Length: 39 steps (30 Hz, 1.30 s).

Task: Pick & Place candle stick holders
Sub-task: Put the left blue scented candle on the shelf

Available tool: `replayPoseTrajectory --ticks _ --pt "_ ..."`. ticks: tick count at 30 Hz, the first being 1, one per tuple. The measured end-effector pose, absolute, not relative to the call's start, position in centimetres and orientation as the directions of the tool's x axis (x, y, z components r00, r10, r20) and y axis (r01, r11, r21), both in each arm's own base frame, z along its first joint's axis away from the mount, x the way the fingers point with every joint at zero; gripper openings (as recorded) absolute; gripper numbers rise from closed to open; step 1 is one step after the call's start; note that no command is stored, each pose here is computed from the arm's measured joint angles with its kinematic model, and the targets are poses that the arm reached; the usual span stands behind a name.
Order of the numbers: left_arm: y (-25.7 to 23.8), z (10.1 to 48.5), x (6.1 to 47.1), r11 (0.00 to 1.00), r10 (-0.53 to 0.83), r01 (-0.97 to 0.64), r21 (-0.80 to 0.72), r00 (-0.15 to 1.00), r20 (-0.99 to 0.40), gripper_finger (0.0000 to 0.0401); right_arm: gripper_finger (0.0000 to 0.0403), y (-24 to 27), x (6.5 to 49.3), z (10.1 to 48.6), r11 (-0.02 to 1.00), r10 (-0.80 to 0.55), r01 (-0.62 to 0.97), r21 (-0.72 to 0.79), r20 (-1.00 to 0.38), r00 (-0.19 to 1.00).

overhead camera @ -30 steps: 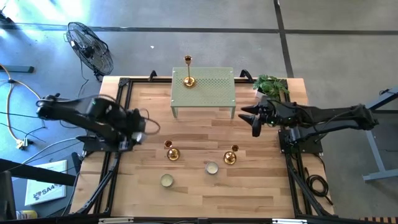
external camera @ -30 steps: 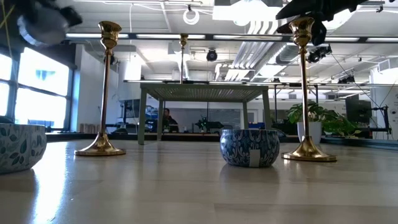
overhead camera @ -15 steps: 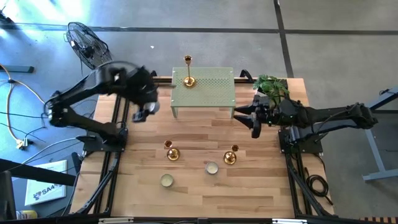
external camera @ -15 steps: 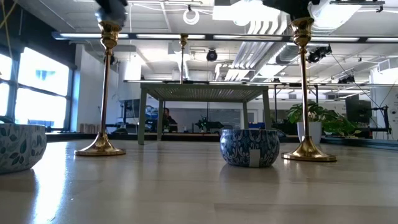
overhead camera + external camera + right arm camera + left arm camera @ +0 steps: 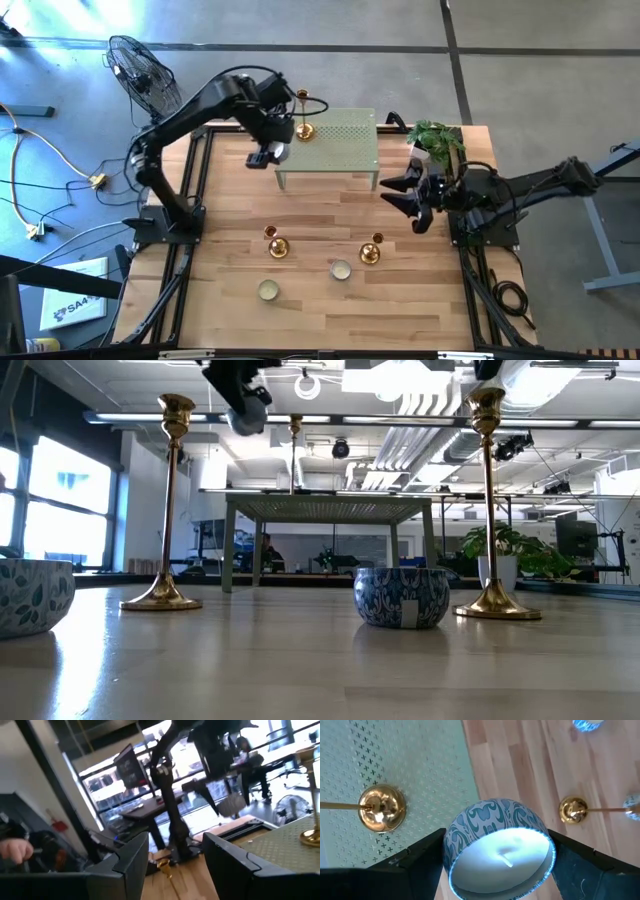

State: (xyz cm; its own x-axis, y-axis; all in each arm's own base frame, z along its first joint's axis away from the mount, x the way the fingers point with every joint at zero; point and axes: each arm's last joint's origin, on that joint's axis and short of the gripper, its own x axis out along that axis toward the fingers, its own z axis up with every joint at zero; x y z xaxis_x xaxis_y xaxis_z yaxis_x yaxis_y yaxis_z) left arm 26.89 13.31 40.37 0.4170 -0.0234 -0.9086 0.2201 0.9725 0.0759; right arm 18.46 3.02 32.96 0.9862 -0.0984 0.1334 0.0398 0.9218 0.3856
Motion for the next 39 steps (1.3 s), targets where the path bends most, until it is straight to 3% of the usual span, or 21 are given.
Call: replayPoseTrajectory --ticks 8,24,39 --pt "14.6 38.8 28.8 0.965 -0.031 0.250 0.082 0.417 -0.909 0.0296 0.0181 3.3 18.4 32.8 0.921 -0.174 0.119 0.372 0.118 0.978" --pt "16.1 36.3 31.5 0.970 -0.015 0.229 0.086 0.408 -0.913 0.0296 0.0181 3.3 18.4 31.9 0.931 -0.163 0.142 0.337 0.032 0.986" --pt "16.8 35.4 32.4 0.980 0.046 0.160 0.118 0.395 -0.918 0.0296 0.0181 3.4 18.4 31.7 0.973 -0.135 0.131 0.192 0.010 0.991"
